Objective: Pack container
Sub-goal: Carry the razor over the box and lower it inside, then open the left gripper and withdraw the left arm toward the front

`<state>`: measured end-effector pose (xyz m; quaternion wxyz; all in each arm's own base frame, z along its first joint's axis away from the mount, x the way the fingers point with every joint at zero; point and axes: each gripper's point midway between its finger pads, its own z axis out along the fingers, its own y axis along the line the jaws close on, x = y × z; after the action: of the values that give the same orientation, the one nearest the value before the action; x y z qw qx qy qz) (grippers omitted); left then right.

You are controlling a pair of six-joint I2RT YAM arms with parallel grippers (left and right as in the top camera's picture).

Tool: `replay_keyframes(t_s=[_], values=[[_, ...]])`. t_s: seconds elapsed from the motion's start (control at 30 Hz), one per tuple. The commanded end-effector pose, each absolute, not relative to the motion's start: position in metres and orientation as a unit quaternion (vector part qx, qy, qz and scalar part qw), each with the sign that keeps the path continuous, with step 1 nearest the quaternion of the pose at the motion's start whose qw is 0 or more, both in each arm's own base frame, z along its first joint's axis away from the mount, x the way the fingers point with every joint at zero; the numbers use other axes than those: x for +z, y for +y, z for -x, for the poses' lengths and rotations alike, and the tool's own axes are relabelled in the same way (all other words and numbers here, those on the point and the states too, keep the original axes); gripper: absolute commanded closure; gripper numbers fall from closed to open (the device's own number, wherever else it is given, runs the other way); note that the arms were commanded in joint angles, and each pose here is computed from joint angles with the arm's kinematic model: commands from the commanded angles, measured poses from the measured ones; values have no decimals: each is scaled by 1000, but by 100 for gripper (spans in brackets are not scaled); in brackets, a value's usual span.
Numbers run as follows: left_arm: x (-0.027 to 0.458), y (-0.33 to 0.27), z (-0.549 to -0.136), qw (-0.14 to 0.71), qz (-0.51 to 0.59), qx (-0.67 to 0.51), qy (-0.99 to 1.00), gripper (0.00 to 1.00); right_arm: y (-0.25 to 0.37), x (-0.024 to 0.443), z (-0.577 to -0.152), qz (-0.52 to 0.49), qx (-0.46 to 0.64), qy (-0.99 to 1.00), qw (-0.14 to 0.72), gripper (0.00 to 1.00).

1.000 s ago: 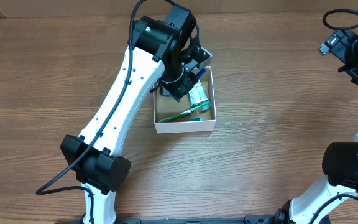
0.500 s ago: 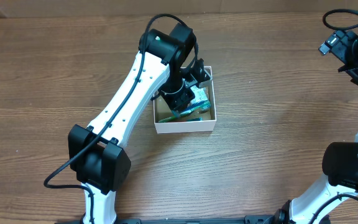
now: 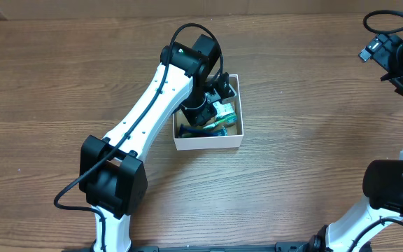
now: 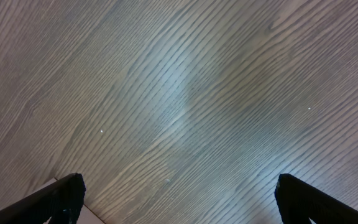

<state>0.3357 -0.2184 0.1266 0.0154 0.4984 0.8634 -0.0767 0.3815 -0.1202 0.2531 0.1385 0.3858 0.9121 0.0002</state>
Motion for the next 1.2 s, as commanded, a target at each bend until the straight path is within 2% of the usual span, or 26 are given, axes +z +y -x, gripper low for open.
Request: replay_keyframes(t_s=[0.0,0.17,0.3,0.4,0.53,0.7,0.9,1.17], values=[[140,-223,-331,13,-469,-79,880,0,-118,259,-382,-386,3,911,148,0],[174,-222,-335,32,-396,-79,914,0,-118,259,-382,-386,3,911,148,0],[222,-219,-339,96,-339,-89,932,0,-118,259,-382,-386,3,911,148,0],[271,-194,-336,168,-264,-59,948,0,-118,259,-382,-386,3,911,148,0],[335,-150,-308,255,-187,-32,948,0,-118,259,-382,-386,3,911,148,0],[387,-97,-264,333,-114,-7,936,0,-118,259,-382,-386,3,911,148,0],[400,-68,-226,364,-57,-9,930,0,-118,259,-382,-386,3,911,148,0],[358,-37,-186,387,18,-20,922,0,-118,259,-382,-386,3,911,148,0]])
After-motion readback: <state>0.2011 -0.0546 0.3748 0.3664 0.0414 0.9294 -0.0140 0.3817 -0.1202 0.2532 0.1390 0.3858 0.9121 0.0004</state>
